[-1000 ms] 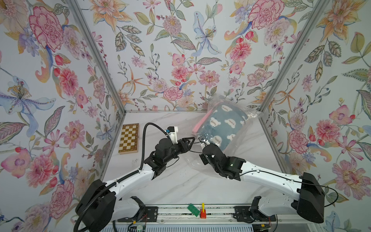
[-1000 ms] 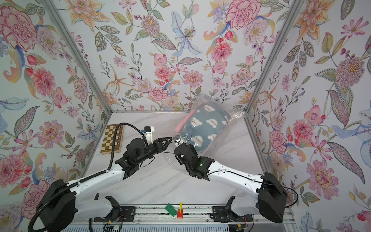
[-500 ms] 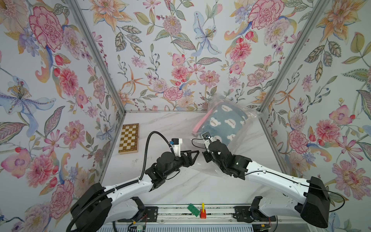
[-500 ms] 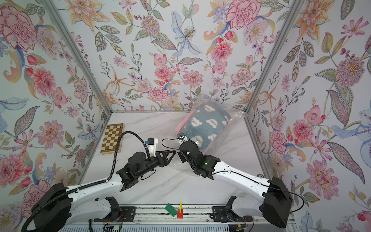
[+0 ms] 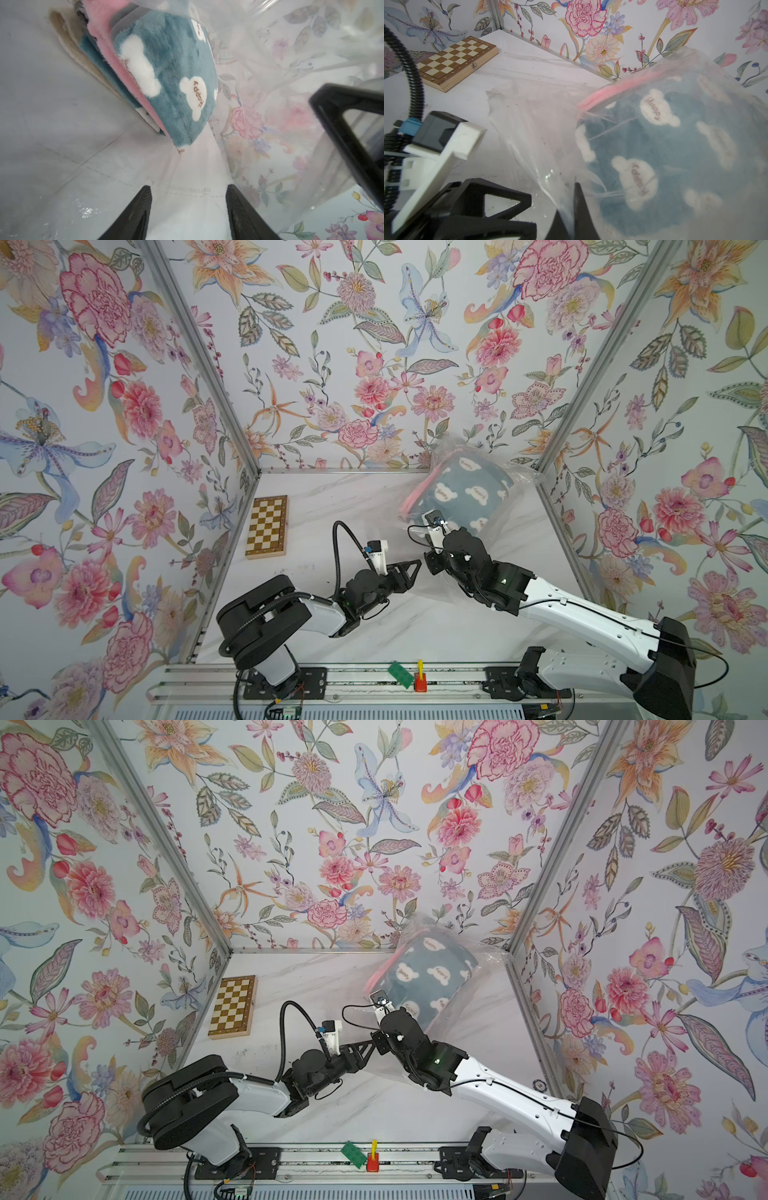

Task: Take the blanket out of the vacuum bag
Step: Open the vacuum bag at the center of the board.

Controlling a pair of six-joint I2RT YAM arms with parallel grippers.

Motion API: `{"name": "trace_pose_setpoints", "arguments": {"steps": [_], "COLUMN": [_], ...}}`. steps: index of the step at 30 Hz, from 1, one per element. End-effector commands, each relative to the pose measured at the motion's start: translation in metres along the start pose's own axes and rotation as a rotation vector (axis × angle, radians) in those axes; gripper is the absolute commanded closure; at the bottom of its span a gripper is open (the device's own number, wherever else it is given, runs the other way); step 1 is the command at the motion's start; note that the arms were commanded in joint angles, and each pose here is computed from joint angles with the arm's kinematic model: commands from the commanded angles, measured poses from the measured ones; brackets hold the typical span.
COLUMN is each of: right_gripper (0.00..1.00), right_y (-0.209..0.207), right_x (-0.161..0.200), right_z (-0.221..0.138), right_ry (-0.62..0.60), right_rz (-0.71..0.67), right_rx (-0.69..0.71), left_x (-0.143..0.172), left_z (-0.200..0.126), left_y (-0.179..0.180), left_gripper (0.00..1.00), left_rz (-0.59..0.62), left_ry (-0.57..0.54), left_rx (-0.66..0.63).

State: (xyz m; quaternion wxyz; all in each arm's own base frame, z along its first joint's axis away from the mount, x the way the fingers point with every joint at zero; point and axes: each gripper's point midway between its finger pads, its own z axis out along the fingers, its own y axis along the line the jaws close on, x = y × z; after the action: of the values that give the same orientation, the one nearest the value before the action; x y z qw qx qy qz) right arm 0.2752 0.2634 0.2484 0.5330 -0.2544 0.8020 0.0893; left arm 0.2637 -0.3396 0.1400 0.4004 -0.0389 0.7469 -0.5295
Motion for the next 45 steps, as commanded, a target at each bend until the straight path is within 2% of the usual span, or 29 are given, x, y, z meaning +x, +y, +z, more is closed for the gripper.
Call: {"name": "trace_pose_setpoints", "arguments": {"steps": [1,5,12,18,24,30,37,45], "right_gripper": [1.0,1.0,1.0,1.0,1.0,1.0,1.0,1.0], "right_y": [0.006,0.009,0.014,0.02,0.016,0.007,0.006,0.011], "right_x": [-0.011,-0.008,-0.003,0.004,0.007,0.004,0.0,0.002], "right_z": [-0.006,-0.007,-0.006,-0.003,-0.007,-0.011,-0.012,-0.012], "right_ry": [-0.049,-0.071,-0.096,-0.062,-0.056,-0.074,-0.087,-0.084], "right_rz": [0.017,0.042,0.074,0.088,0.103,0.123,0.125,0.154], "right_rx": [-0.045,-0.071,-0.102,-0.144,-0.164,-0.172,-0.188,-0.217], "left_x": [-0.018,-0.018,-0.017,-0.019,-0.021,-0.025,-0.03,-0.028], "left_z": [0.022,0.041,0.063,0.054,0.052,0.056,0.053,0.061], "left_y": [-0.026,-0.016,-0.011,0.011,0.012,-0.004,-0.006,-0.001], "left_gripper": [0.4,0.4,0.39,0.39,0.39,0.39,0.37,0.38], "left_rz": [-0.05,-0.1,-0.103,-0.146,-0.149,-0.136,-0.068,-0.105], "left_ry": [-0.08,-0.092,-0.123,-0.19,-0.222,-0.221,-0.215,-0.212], "left_rx": [0.101,0.105,0.122,0.093,0.113,0.184,0.131,0.146]}}
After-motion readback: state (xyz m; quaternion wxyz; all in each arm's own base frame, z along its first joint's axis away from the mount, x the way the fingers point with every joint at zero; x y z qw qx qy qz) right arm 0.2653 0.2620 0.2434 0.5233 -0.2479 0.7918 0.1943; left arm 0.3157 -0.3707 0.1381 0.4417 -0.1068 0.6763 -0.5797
